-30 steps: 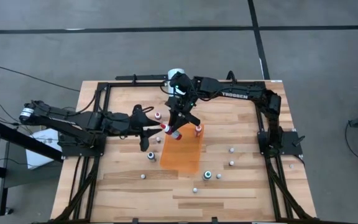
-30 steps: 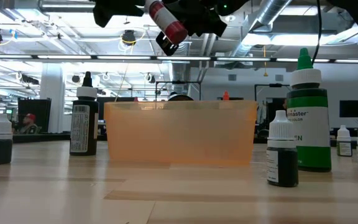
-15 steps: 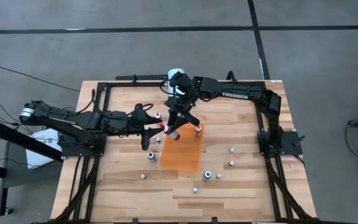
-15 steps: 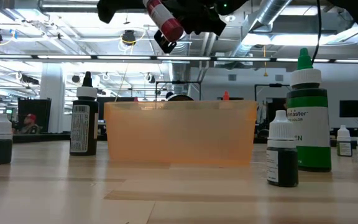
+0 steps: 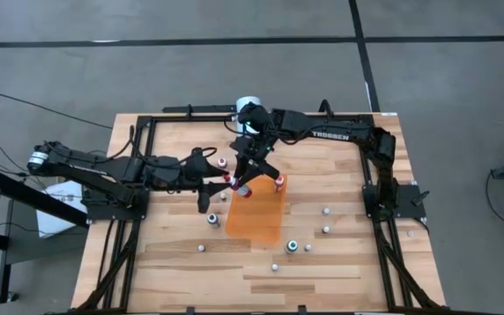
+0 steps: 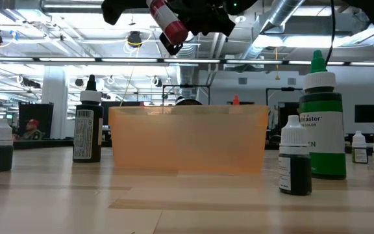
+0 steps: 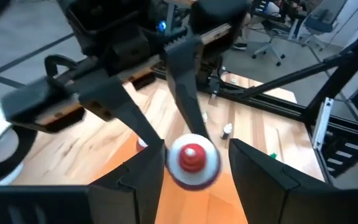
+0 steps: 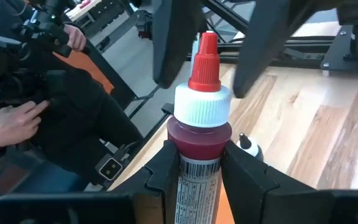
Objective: Pick & Place food coloring
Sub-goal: Put the large red food coloring bottle into the orange bin
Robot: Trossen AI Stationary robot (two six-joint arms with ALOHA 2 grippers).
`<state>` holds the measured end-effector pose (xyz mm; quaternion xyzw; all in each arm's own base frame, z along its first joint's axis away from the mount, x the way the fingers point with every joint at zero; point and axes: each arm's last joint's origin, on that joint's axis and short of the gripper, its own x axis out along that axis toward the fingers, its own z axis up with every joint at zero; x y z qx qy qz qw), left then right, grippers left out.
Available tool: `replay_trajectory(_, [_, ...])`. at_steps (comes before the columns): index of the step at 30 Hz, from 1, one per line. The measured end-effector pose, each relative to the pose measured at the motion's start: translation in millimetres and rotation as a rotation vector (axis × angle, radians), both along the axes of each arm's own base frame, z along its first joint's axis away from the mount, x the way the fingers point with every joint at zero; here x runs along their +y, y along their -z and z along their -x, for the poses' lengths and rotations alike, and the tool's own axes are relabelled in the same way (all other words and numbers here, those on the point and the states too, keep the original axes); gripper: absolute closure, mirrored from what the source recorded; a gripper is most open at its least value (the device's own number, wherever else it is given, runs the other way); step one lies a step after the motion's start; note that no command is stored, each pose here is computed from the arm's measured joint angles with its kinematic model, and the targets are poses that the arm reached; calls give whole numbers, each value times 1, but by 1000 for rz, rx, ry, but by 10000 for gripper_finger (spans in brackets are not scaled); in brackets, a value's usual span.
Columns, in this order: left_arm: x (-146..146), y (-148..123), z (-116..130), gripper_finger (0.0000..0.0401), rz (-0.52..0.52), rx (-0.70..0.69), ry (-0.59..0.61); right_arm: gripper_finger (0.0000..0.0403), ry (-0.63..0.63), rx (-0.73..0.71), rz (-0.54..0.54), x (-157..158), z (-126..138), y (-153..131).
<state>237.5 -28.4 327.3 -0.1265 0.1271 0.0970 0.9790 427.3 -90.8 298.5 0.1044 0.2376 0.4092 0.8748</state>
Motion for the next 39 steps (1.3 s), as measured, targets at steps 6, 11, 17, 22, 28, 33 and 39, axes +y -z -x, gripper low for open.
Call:
replay_trajectory(6, [0,3,1,230,12,29,6,305,2,6,-5,0,0,0])
replay_trajectory(11, [4,3,0,230,18,29,-2,305,-2,2,-5,2,-1,0])
replay_trajectory(17, [8,3,0,230,34,30,23,305,6,-16,5,5,-4,-2])
replay_trajectory(22, [10,7,-5,230,39,43,30,305,17,-15,-6,4,-5,-3])
replay_trajectory(28, [12,8,-8,230,40,45,45,305,21,-9,-10,4,-6,-2])
replay_trajectory(33, [13,7,-7,247,17,41,49,305,25,-14,-9,4,-6,-3])
replay_trajectory(39, [13,7,-7,294,15,44,68,305,26,-6,-14,4,-6,-3])
